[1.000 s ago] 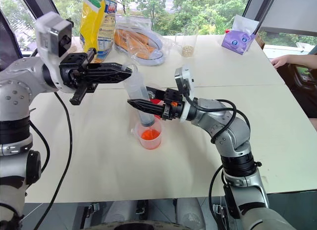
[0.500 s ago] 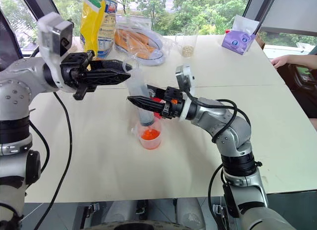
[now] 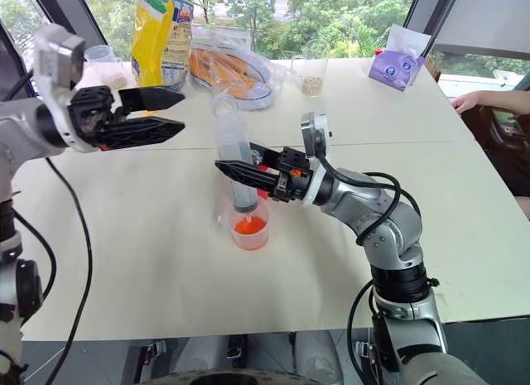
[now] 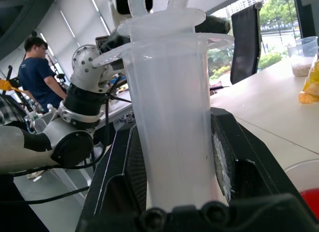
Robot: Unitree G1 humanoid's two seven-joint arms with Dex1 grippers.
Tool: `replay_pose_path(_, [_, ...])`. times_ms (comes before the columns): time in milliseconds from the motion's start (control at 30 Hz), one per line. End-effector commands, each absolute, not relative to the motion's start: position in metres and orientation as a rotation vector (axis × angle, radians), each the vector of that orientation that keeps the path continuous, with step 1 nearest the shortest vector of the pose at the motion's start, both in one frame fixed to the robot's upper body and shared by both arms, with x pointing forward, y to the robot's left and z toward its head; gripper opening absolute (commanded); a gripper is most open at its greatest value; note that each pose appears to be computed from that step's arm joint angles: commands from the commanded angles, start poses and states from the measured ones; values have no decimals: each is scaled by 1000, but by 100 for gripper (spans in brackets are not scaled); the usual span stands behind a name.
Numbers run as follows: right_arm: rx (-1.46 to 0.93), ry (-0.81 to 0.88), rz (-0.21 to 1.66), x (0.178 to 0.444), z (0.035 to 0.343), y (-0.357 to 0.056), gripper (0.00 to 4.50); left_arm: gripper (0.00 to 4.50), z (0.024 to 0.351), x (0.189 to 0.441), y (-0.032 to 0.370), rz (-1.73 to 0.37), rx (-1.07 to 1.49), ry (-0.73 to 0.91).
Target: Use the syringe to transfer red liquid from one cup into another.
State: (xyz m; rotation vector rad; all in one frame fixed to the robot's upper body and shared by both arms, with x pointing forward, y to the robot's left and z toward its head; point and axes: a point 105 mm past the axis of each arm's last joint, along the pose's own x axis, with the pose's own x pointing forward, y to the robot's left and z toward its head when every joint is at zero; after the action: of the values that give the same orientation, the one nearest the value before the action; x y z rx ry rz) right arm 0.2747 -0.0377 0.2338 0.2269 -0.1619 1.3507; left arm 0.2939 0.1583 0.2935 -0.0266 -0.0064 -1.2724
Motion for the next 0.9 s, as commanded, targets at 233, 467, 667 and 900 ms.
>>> replay_pose_path(233, [398,-245,1208,300,311,-68,141,443,272,270,158,-1260,40,3])
replay_pose_path(467, [326,187,916,344,293,-122,141,443,253,263,151,-1266,45,22])
replay_pose_path(667, [248,586,597,365,232,-164,141,443,250,261,149,-1256,23,15])
replay_pose_path(900, [215,820,365,372,162,-198,141,443,244,258,145,-1247,23,20])
